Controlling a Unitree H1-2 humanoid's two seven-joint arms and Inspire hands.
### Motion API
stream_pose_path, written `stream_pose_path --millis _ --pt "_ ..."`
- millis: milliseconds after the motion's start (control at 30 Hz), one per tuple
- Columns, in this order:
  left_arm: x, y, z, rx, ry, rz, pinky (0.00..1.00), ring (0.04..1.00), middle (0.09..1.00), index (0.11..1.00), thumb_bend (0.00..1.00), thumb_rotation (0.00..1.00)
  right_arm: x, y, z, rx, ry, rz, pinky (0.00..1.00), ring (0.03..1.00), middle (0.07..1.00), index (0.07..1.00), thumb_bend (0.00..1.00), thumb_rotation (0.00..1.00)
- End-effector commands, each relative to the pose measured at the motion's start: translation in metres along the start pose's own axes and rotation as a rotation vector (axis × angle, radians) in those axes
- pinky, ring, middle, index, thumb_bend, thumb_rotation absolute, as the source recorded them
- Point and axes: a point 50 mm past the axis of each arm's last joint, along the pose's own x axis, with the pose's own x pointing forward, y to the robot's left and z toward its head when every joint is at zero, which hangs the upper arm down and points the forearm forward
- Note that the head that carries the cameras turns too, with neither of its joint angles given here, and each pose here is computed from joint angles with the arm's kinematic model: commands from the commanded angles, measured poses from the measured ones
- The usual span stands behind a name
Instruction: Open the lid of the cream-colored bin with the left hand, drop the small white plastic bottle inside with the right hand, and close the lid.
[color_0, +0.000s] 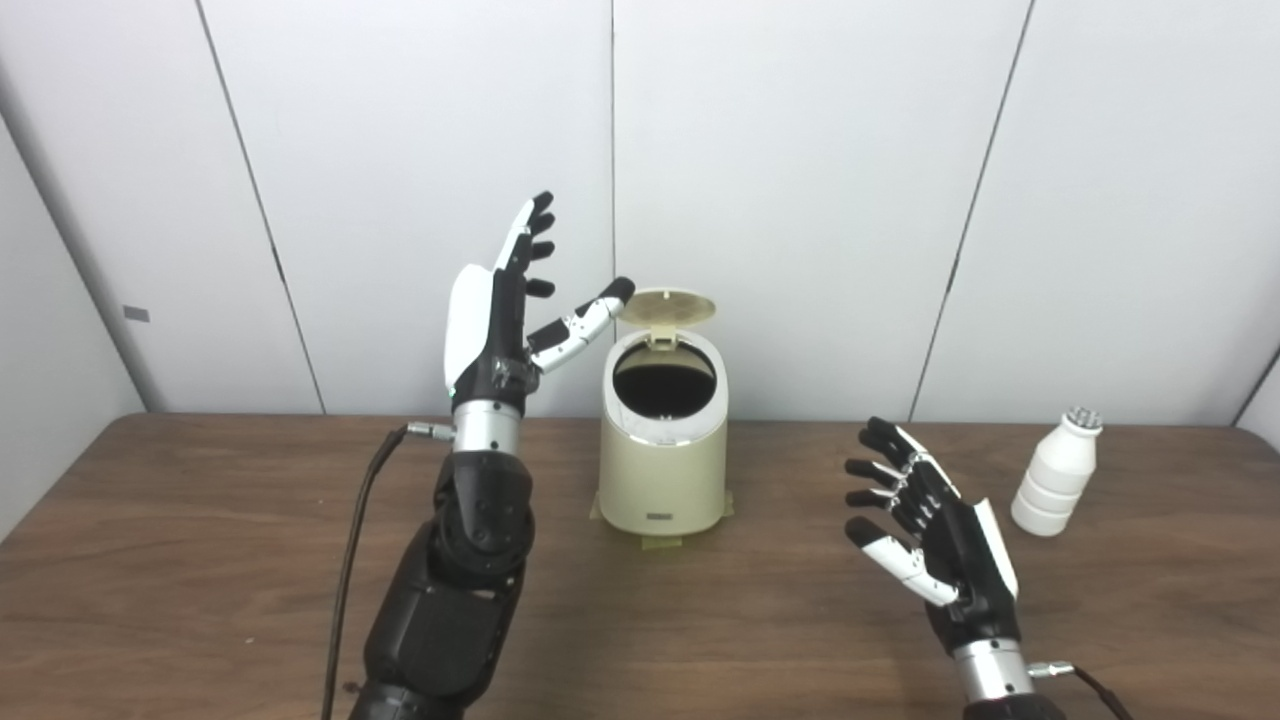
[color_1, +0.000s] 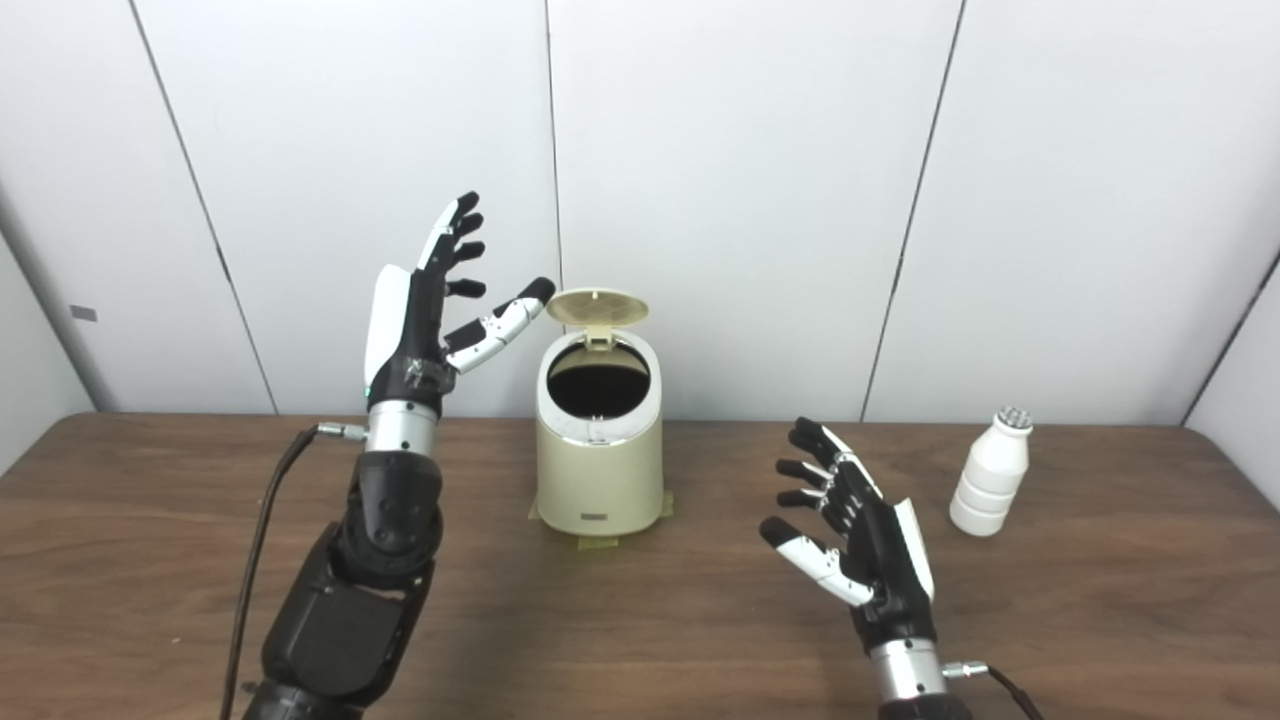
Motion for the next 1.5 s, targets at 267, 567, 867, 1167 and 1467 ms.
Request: stream_pose_path --millis 267,567,867,1167,1467 --pt "-0.071 0.040 -0.022 -0.090 0.056 -0.024 0.62 0.740 0.813 0.891 0.75 0.46 -0.018 0.003 -0.012 0.010 0.046 0.001 0.62 0.761 0.847 0.859 0.76 0.54" --pt "-0.130 0.053 -0.055 -0.142 0.178 -0.027 0.58 0.719 0.806 0.883 0.73 0.41 -0.018 0.001 -0.011 0.002 0.051 0.000 0.62 0.760 0.860 0.864 0.77 0.54" --pt "-0.152 0.054 -0.085 -0.155 0.245 -0.090 0.65 0.755 0.797 0.845 0.66 0.26 -0.006 -0.005 0.011 -0.009 0.006 -0.032 0.62 0.715 0.848 0.860 0.72 0.35" --pt "-0.153 0.071 -0.105 -0.135 0.255 -0.102 0.64 0.730 0.777 0.818 0.65 0.25 0.034 -0.046 0.086 -0.291 -0.160 -0.068 0.53 0.633 0.751 0.820 0.67 0.05" --pt "-0.147 0.082 -0.121 -0.116 0.247 -0.109 0.66 0.744 0.792 0.832 0.59 0.18 0.068 -0.095 0.134 -0.468 -0.243 -0.164 0.52 0.632 0.739 0.799 0.71 0.05"
